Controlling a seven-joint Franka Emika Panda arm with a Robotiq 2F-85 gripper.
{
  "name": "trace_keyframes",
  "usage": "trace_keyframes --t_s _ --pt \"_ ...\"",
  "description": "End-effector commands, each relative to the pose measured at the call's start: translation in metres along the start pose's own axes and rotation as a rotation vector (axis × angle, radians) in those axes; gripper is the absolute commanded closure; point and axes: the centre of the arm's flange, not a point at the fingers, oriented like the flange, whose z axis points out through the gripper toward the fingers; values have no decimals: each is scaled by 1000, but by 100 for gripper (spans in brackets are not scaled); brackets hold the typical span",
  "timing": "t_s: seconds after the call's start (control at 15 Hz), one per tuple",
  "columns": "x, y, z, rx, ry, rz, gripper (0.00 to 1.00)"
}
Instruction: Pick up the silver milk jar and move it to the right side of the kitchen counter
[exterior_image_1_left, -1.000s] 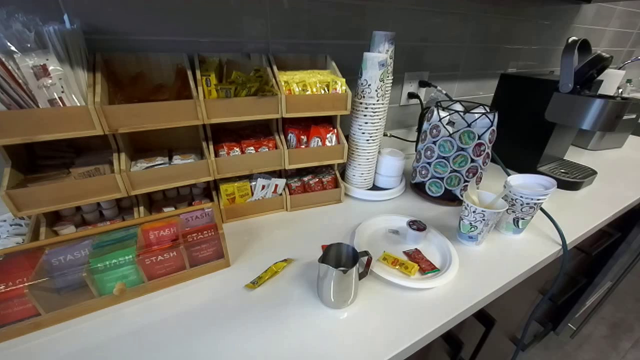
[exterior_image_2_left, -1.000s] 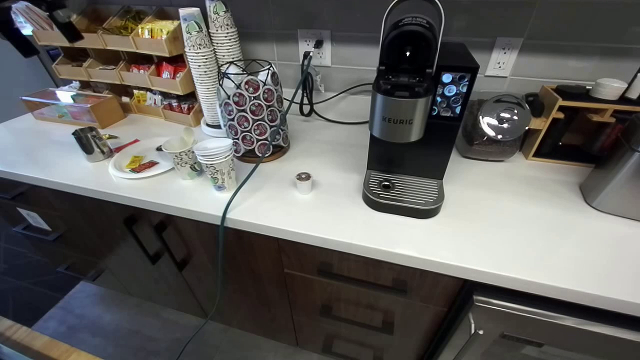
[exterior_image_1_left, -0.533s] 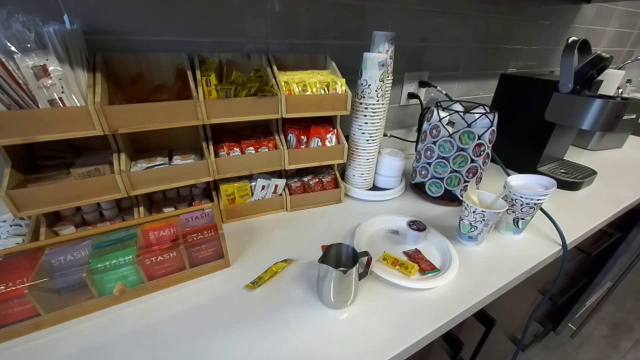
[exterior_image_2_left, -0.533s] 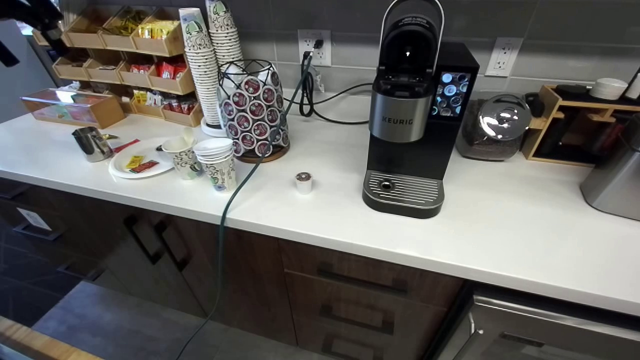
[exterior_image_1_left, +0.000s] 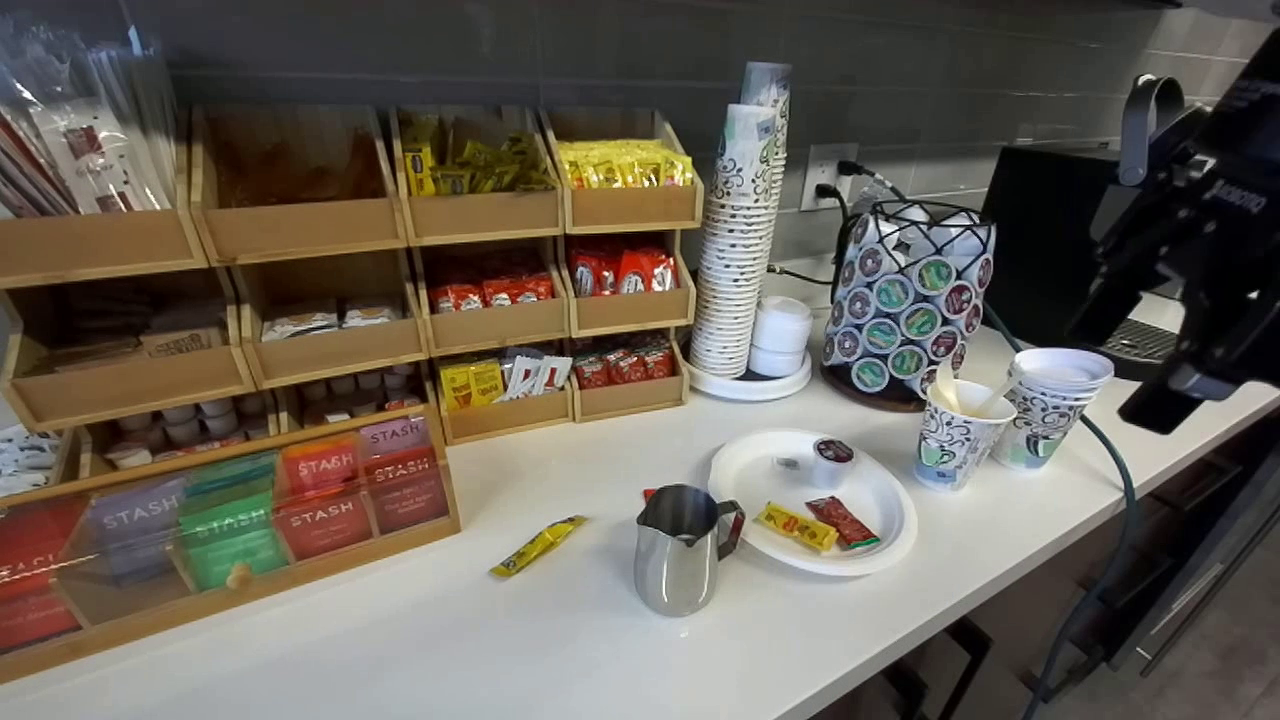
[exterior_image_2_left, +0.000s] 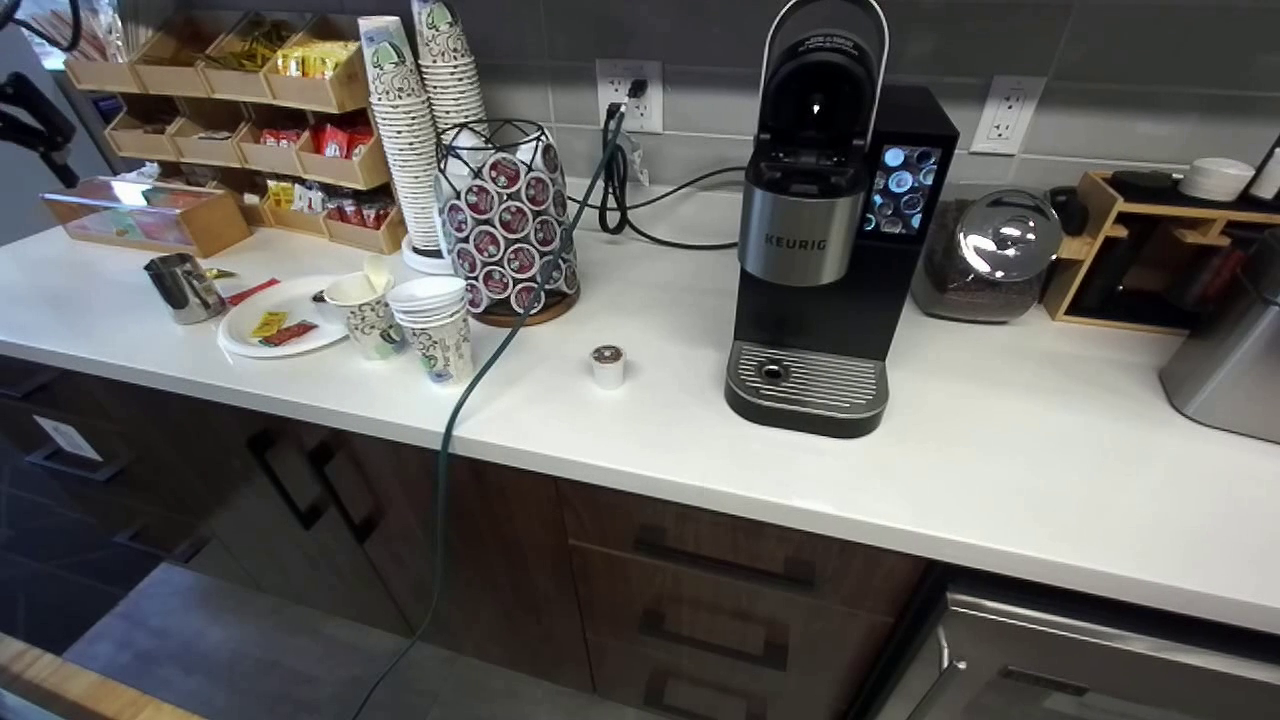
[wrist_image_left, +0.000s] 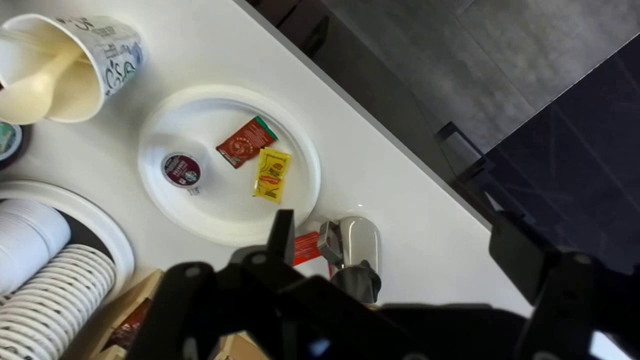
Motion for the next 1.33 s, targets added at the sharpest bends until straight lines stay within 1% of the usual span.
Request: trace_keyframes --t_s 0.0,0.27,0.33,0.4,0.47,0.53,0.87,1.07,1.27 --pt "4 0 6 5 -6 -16 0" --pt "9 4 9 11 -11 -32 0" --pt "17 2 19 62 13 -105 0" --pt "30 -1 38 94 9 -179 0" --pt "39 -5 49 105 13 -228 0" --pt "50 -11 62 118 37 -280 0" --pt "111 -28 139 169 20 -553 0" --pt "139 -30 184 222 -1 -720 0" --pt "167 -20 218 290 0 -878 0"
